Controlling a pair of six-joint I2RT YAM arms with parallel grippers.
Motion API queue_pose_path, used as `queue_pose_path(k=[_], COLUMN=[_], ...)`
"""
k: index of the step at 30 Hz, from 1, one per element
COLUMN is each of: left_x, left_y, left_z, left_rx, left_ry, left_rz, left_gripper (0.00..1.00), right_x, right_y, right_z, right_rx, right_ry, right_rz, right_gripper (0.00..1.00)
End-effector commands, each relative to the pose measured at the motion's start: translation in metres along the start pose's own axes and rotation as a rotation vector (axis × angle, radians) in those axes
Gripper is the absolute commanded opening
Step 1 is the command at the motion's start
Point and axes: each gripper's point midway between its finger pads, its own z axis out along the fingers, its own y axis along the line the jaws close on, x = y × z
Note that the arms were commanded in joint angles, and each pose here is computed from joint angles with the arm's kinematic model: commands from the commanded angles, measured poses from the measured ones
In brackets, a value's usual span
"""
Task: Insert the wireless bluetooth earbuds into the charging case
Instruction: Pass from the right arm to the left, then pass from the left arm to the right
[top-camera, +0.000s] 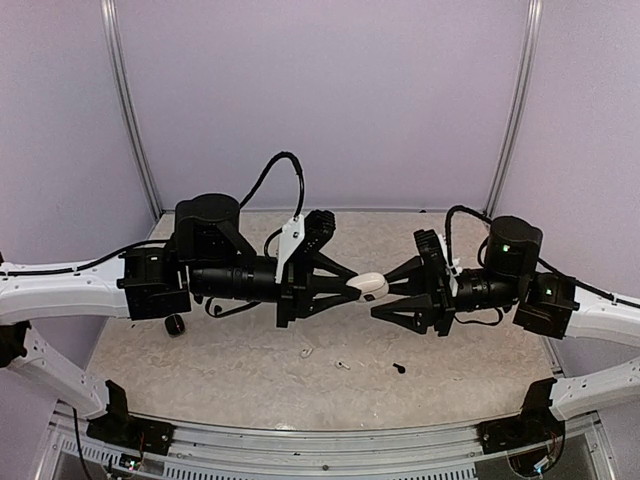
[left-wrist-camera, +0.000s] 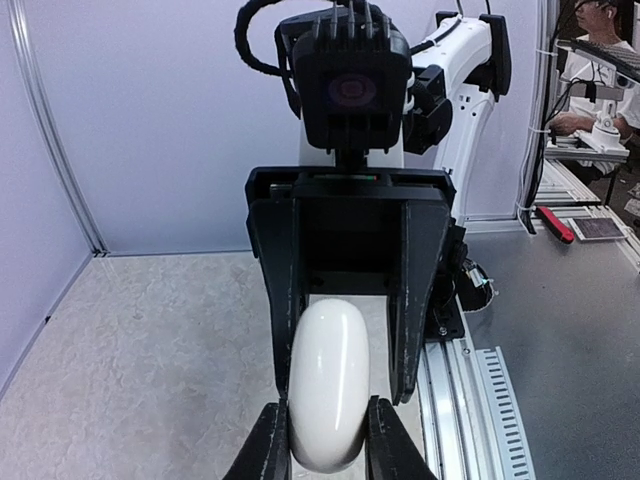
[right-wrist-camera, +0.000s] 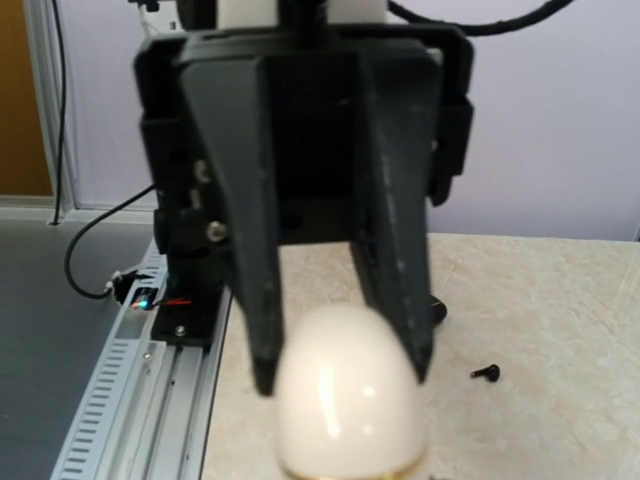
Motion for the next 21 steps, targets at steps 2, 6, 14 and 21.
queue_pose_path(k=[2, 6, 14, 21], left_x=[-0.02, -0.021, -0.015, -0.011], left_y=[0.0, 0.003, 0.0, 0.002], left_z=[-0.004, -0.002, 0.003, 0.006], left_rx=[0.032, 0.04, 0.068, 0.067], left_ry=[-0.027, -0.028, -0.004, 0.016], left_rz=[-0.001, -0.01, -0.019, -0.023], left_gripper=[0.08, 0.08, 0.07, 0.06], right_x=[-0.01, -0.009, -0.011, -0.009], right_y=[0.003, 0.004, 0.005, 0.004], right_z=[-0.002, 0.0, 0.0, 0.001], right_rx=[-0.03, -0.038, -0.045, -0.045], right_ry=[0.002, 0.007, 0.003, 0.01], right_rz=[-0.008, -0.003, 0.002, 0.005], right_gripper=[0.4, 0.36, 0.39, 0.35])
